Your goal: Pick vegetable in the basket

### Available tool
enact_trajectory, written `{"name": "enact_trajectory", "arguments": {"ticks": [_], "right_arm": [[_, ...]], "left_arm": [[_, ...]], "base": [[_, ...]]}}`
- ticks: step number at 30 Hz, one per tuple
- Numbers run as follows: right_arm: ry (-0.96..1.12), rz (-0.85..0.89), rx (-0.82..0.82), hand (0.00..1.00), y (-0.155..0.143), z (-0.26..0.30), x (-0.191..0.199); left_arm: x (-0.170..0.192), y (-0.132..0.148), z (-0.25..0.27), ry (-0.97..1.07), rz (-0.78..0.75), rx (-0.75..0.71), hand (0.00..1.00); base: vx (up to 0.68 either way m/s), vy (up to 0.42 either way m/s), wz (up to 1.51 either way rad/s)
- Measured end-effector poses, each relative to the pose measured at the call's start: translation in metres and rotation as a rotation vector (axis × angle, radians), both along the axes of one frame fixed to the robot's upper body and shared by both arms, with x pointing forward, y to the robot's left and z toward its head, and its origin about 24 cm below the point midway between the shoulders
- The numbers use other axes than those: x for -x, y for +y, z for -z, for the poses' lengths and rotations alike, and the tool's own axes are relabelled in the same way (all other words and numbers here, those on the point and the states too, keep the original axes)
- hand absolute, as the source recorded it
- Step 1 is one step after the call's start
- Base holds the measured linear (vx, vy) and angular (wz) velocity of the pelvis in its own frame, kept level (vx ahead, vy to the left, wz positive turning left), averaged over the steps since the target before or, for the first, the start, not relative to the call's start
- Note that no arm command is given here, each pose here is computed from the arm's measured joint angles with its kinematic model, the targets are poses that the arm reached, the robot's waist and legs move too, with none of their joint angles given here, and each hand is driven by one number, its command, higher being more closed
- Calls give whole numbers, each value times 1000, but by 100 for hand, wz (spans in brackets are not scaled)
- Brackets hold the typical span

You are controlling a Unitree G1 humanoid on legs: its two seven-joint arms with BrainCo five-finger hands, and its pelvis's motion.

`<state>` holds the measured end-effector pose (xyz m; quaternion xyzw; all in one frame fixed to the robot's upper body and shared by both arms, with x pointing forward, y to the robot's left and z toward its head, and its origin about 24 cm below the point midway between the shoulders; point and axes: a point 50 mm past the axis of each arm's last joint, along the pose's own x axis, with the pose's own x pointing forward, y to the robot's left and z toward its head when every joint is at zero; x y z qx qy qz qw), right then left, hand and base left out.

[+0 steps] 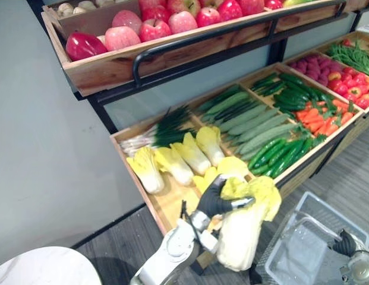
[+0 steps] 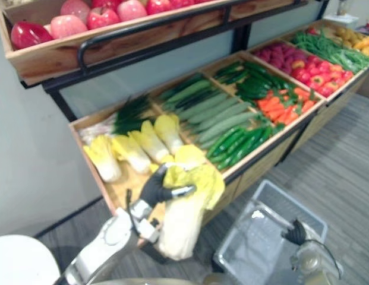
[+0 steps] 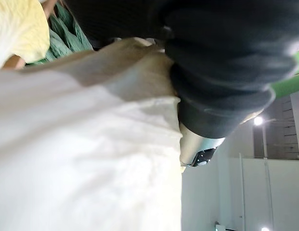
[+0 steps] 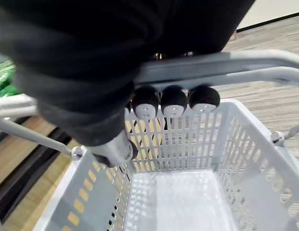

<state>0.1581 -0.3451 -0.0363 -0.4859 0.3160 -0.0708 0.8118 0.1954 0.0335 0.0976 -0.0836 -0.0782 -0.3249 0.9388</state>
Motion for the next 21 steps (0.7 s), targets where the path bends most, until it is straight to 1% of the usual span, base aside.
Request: {"name": "enact_trajectory", "arguments": {"ticks": [2, 8, 13, 17, 21], "right_arm": [[-26, -21, -2, 100, 4, -5, -5], [-80, -47, -17, 100, 9, -15, -14], [-112, -72, -56, 100, 16, -21, -21], [-137, -106, -106, 100, 24, -28, -27], [-176, -139, -136, 100, 32, -35, -36]], "left_arm": [[-1, -12, -3, -37, 50, -25, 100], [2, -35, 4, -56, 165, -94, 100], [7, -50, 5, -60, 234, -100, 100], [10, -64, 11, -105, 318, -180, 100], [11, -74, 17, -107, 331, -210, 100]], "base": [[4, -6, -2], [-1, -6, -7], [-13, 0, -1], [-8, -3, -1], [0, 0, 0]]}}
